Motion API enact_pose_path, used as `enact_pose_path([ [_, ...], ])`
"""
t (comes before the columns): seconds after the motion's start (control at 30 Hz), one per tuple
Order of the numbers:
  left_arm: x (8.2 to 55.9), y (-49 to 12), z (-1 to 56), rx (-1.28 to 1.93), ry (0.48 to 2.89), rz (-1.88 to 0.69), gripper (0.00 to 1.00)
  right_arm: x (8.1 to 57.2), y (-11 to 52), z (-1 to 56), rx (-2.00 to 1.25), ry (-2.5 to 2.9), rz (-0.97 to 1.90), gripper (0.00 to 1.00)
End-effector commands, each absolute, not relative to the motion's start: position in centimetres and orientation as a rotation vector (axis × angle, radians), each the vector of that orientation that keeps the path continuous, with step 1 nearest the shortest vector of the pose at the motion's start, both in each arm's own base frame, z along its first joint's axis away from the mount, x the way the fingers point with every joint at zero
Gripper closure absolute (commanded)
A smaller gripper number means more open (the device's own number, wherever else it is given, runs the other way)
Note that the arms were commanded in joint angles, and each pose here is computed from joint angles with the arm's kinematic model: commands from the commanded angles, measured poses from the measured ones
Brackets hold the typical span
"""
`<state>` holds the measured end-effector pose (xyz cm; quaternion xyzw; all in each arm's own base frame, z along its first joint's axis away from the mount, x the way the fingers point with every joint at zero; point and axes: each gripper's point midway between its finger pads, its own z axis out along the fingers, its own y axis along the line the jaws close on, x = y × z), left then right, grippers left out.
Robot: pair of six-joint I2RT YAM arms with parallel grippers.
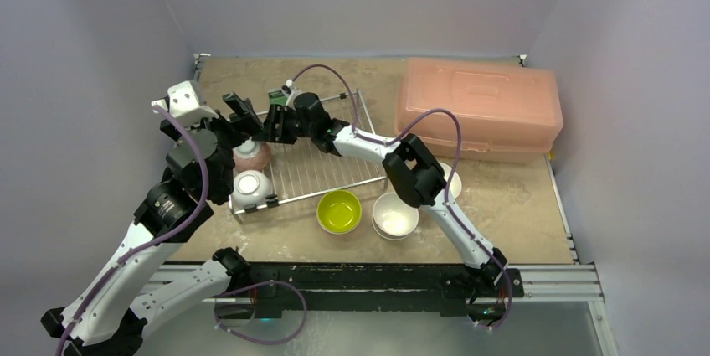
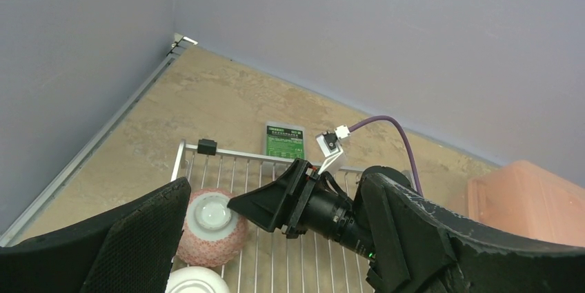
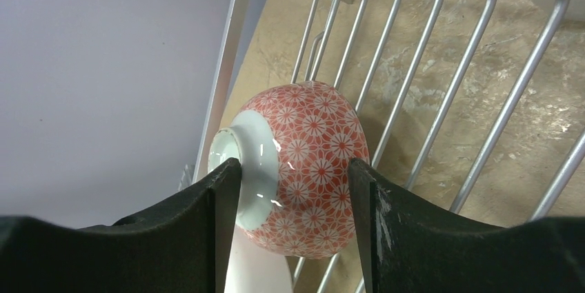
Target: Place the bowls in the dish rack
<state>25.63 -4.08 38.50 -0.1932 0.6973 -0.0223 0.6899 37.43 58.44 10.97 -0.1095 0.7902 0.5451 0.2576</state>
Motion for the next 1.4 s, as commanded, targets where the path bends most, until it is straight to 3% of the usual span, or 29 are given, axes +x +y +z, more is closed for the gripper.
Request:
enact_pose_path([
  [0.0, 25.6, -4.2, 39.3, -0.448, 1.544, -0.084, 0.05, 34.8, 59.9, 10.0, -0.384, 2.174, 1.540, 0.41],
  [0.6, 25.8, -4.6, 38.6, -0.437, 1.568, -0.082, 0.05, 34.0, 60.9, 9.9, -0.410, 2.168, 1.596, 0.44],
  [0.83, 25.7, -4.5, 39.2, -0.433, 1.565, -0.088, 0.05, 36.1, 59.8, 15.8, -0.404, 2.057, 1.489, 0.37],
  [1.07, 25.2, -5.1, 40.6, -0.390, 1.558, -0.145, 0.02, 38.7, 55.4, 21.5, -0.319, 2.031, 1.346, 0.27],
  [1.37, 24.2, -6.6, 40.9, -0.286, 1.584, -0.254, 0.01, 36.2, 45.3, 24.9, -0.237, 2.083, 0.990, 0.27],
])
